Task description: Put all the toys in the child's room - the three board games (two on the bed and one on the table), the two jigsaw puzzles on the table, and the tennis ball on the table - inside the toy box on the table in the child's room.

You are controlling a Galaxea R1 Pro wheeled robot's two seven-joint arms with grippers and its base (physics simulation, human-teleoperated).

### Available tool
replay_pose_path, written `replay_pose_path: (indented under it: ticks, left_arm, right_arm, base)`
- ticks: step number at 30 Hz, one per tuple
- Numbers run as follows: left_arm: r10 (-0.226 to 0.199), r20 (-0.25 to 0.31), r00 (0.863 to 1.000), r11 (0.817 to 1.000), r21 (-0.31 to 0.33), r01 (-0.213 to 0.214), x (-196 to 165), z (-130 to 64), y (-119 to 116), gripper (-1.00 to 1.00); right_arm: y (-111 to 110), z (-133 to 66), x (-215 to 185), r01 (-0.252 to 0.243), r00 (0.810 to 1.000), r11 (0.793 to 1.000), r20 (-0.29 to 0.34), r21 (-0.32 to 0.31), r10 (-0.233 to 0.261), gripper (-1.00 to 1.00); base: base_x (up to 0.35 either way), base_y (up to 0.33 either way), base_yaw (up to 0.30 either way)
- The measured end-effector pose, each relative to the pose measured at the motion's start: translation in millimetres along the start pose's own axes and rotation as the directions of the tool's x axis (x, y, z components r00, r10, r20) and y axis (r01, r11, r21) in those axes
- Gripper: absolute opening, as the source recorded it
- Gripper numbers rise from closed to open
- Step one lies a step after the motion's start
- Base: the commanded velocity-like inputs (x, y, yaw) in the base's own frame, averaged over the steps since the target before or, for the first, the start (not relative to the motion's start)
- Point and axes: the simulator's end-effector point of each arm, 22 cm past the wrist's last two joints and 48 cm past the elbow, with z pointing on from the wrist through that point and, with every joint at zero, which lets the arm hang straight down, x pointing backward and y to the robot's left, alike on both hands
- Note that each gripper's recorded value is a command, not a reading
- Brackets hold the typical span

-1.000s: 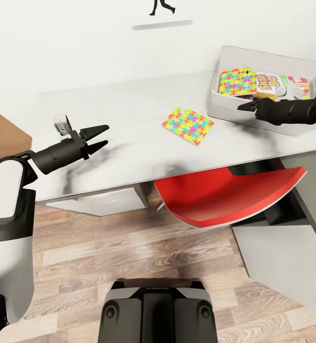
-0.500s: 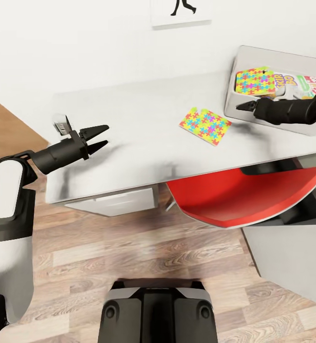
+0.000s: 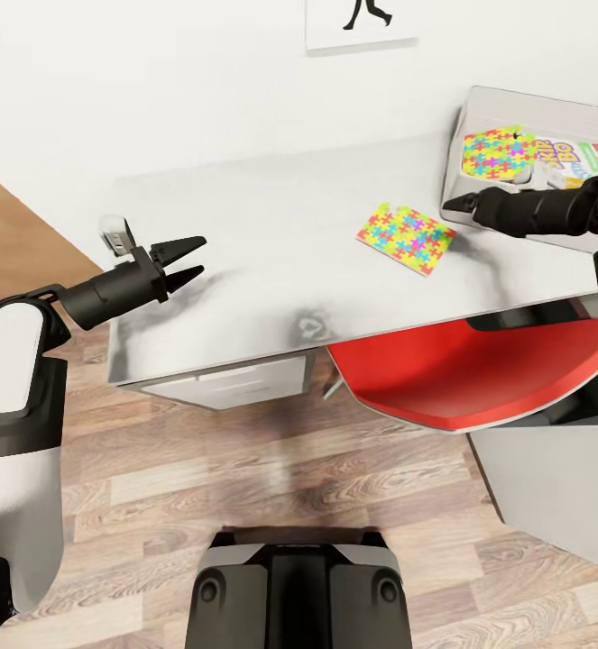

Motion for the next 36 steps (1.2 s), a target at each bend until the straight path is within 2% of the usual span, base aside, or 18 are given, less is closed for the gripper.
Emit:
replay_pose_path:
  ticks: [14,24,26,30,36]
  left_arm:
    - [0.0,0.0,1.0,1.0,0.0,0.0,0,0.0,0,1.0]
    - [0.0,0.001,1.0,1.0,0.0,0.0,0,0.0,0,1.0]
    - [0.0,0.0,1.0,1.0,0.0,0.0,0,0.0,0,1.0]
    - [0.0,0.001,1.0,1.0,0.0,0.0,0,0.0,0,1.0]
    - [0.0,0.001,1.0,1.0,0.0,0.0,0,0.0,0,1.0]
  right_arm:
    - [-14,1.4,0,-0.033,0.999,0.998,0.005,0.054,0.033,1.0]
    - [-43,-1.0,3,-0.114,0.993,0.989,0.013,0.094,0.114,1.0]
    - [-56,-2.2,5,-0.14,0.99,0.983,0.016,0.123,0.139,1.0]
    - [-71,-3.2,10,-0.165,0.986,0.973,0.015,0.163,0.165,1.0]
    - [-80,-3.5,14,-0.178,0.984,0.966,0.012,0.187,0.178,1.0]
  base:
    - [0.0,0.014,0.0]
    - [0.0,0.003,0.0]
    - [0.0,0.001,0.0]
    - [0.0,0.0,0.0]
    - [0.0,0.0,0.0]
